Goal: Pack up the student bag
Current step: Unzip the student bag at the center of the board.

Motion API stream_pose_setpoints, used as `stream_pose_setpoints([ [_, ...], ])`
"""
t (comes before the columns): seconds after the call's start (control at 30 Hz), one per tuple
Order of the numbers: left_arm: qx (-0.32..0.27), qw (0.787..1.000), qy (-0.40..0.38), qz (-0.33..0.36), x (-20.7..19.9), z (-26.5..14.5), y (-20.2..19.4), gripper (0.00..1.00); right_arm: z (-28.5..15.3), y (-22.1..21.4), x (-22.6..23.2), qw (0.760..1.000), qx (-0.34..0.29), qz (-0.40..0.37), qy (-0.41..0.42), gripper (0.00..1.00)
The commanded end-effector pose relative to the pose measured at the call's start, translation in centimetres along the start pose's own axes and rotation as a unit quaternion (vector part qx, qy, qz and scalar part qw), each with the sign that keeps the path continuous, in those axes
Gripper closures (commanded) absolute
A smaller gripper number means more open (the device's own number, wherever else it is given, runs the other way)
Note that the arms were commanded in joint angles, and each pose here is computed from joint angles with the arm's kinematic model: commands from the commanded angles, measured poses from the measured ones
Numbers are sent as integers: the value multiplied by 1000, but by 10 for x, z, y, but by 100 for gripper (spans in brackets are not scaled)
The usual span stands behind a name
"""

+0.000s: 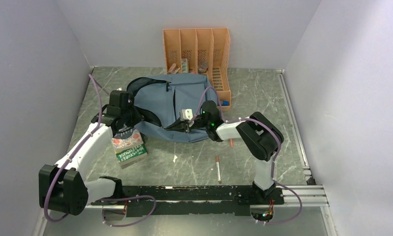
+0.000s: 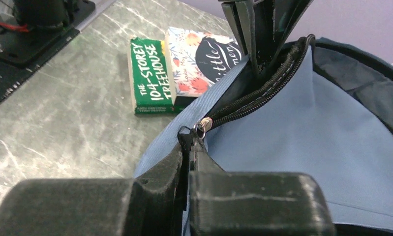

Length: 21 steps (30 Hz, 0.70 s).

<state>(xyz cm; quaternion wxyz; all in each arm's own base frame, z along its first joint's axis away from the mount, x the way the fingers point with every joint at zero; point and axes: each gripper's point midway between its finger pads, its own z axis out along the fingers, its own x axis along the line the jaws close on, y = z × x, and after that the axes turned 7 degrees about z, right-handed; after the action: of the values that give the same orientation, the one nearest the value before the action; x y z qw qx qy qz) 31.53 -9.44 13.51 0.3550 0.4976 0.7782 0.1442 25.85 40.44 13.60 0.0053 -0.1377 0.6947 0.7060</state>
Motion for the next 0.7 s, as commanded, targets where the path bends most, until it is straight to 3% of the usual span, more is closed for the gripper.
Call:
stream_pose_setpoints([
  [0.0,-46,999,12,6,3,-3,37,95,-13,-12,2,999,43,-29,16,100],
  [0.2,-55,998,21,7,9,-3,49,95,-24,-40,-2,992,118,-48,20,100],
  [0.67,-58,998,32,8,18,-5,54,95,-47,-31,-8,993,105,-48,-12,100],
])
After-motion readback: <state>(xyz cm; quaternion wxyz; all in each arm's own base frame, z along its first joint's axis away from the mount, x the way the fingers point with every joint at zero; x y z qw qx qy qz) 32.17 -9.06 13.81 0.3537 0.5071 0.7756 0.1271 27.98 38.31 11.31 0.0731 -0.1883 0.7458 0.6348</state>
